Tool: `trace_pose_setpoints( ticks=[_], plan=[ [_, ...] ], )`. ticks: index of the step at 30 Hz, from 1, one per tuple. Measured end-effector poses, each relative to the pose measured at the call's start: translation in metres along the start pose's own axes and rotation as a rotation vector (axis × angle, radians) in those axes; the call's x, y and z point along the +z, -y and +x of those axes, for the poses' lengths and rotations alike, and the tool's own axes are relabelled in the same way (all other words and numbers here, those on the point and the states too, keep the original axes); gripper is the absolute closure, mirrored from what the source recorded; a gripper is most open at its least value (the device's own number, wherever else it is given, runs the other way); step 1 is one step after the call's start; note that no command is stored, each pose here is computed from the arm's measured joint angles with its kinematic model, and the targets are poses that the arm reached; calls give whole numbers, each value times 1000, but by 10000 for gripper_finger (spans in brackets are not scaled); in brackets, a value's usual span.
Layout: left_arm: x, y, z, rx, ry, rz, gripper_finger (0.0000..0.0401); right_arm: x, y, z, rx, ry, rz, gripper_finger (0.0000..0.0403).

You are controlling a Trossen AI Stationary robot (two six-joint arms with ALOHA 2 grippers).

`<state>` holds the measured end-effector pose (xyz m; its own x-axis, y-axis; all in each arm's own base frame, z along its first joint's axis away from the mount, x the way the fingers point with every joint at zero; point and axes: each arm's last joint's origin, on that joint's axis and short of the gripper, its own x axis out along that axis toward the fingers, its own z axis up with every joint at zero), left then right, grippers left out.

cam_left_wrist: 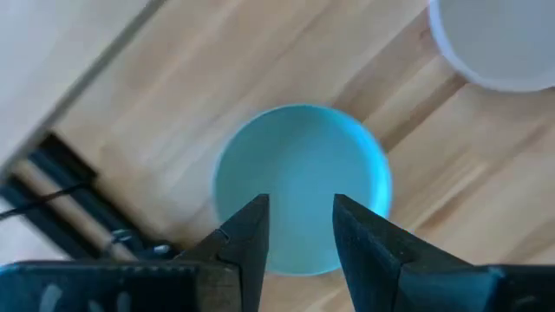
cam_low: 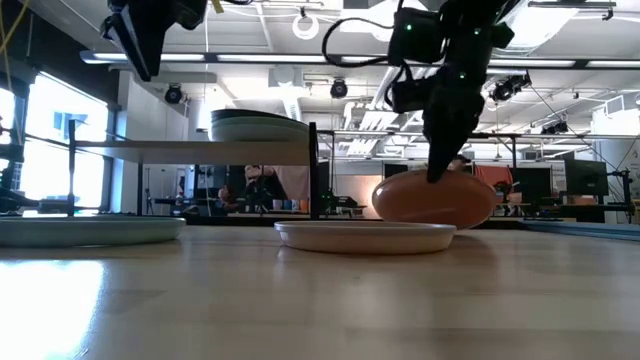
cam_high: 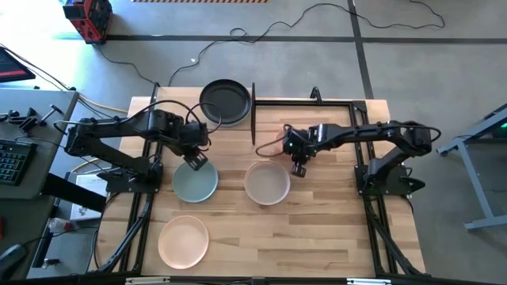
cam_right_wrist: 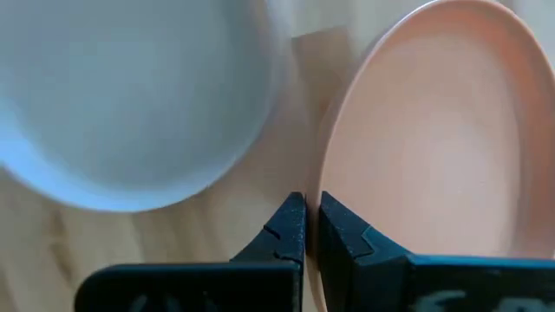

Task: Place and stack plates onto a shelf
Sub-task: Put the orange plate on the shelf

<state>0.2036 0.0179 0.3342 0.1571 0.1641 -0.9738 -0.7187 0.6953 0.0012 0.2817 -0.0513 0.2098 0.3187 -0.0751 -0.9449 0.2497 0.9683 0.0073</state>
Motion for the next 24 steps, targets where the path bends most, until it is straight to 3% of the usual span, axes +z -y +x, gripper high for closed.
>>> trace_pose_setpoints(
  ticks=[5,15,24],
  plan=[
    [6,6,0,-76,51,-62,292,-2,-24,-5,23,-25,-56,403],
    [12,11,-1,-140,96,-259,309,13,-58,-53,7,-29,-242,403],
    [10,13,-2,-212,-6,-497,309,21,-89,-102,48,23,-453,403]
  ],
)
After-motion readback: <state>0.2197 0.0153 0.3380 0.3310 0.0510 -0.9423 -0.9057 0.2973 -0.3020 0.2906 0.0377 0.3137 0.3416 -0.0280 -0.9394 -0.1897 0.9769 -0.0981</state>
